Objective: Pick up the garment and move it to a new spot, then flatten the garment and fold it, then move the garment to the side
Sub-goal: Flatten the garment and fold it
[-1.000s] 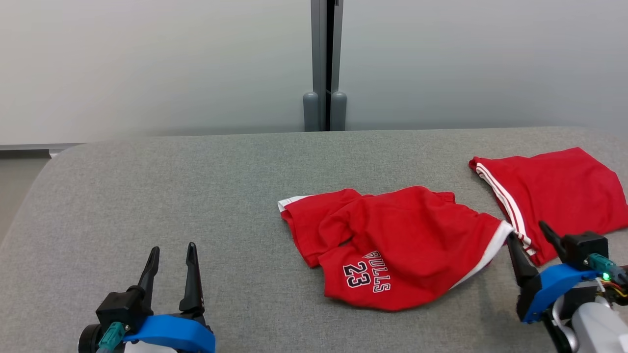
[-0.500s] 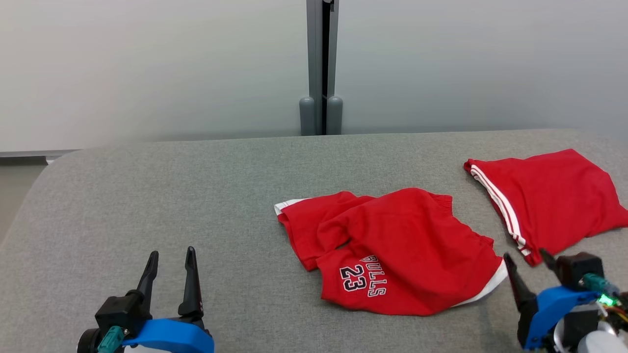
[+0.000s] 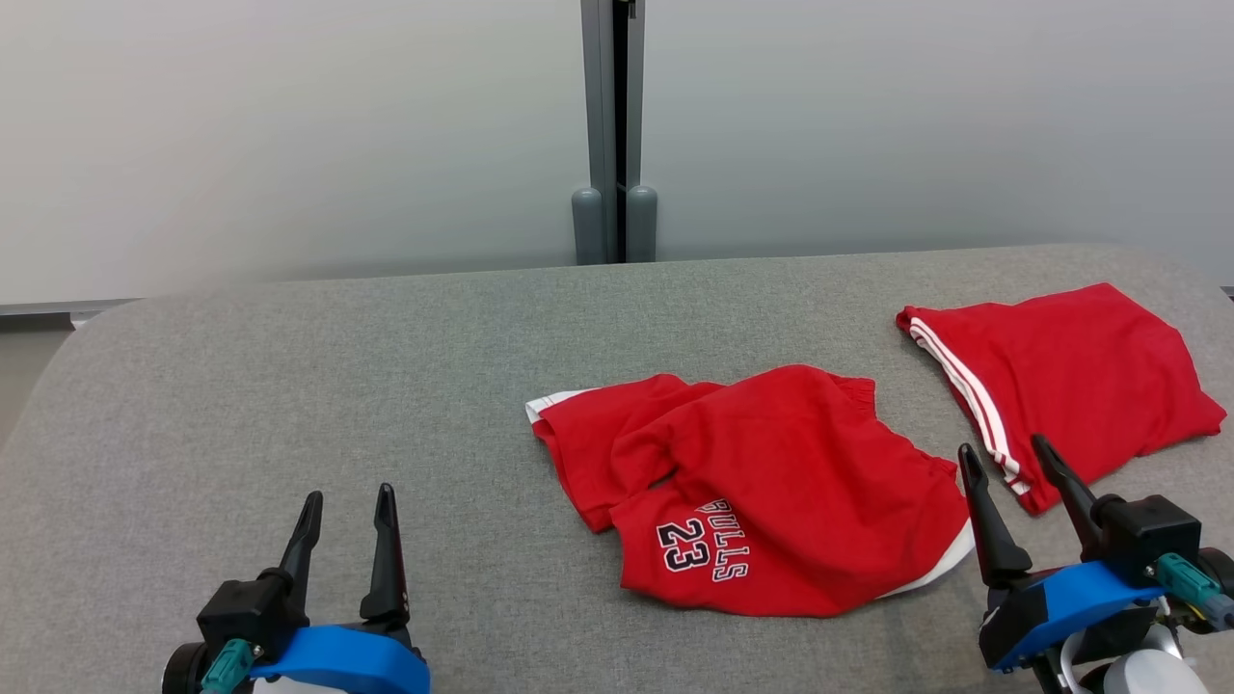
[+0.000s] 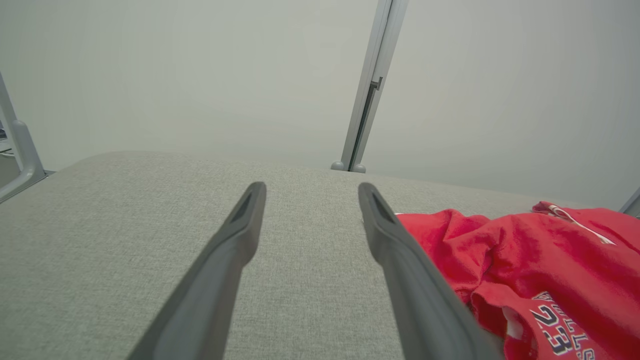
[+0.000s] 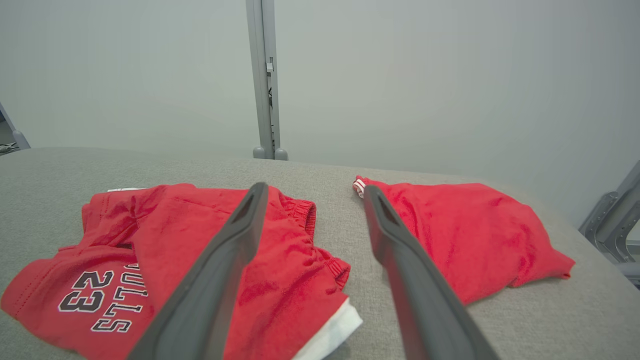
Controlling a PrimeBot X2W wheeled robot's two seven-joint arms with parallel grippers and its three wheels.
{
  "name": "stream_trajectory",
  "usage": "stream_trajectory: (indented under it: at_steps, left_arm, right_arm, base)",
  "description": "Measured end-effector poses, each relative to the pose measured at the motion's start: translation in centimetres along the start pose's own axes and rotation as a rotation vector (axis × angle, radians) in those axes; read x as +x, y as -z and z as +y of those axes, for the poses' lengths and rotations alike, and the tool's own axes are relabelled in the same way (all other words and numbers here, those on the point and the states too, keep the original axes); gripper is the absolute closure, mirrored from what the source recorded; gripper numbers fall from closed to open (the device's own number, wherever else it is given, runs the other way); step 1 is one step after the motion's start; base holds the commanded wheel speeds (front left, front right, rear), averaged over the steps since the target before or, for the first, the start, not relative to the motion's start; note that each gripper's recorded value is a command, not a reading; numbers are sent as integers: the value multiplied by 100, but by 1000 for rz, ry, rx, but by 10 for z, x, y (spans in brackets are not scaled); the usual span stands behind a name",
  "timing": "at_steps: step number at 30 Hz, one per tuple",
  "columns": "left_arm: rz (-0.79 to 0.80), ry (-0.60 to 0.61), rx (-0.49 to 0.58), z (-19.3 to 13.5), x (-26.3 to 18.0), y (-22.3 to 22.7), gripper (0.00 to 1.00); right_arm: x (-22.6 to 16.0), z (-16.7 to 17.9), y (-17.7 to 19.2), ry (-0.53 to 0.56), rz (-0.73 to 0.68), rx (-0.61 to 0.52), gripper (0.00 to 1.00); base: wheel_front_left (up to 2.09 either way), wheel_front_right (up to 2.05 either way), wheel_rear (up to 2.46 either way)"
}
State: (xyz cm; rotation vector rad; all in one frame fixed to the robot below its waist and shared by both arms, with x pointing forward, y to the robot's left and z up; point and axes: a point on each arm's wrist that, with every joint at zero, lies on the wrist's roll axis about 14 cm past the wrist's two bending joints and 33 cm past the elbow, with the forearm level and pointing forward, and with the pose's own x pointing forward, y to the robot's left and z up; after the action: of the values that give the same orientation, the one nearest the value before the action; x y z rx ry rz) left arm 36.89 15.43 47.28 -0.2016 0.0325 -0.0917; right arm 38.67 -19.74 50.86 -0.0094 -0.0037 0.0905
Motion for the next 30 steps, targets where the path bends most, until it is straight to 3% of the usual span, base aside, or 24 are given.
stream_trajectory:
  at_steps: [6,11,16,21,30]
  left_arm:
    - [4,12,-1,-4,1,1,0]
    - [58,88,-8,-26,1,16,0]
    - [215,229,12,-66,6,42,0]
    - [472,466,39,-123,-13,81,0]
    - [691,684,244,-127,-29,112,0]
  right_arm:
    - [-1,1,5,-4,9,8,0]
    - [0,-2,6,2,9,12,0]
    - [2,-6,6,14,-3,25,0]
    - [1,-13,10,32,0,35,0]
    - [-6,-34,18,94,15,46,0]
  base:
    - [0,0,0]
    - [0,0,0]
    - [0,0,0]
    - [0,0,0]
    - [0,0,0]
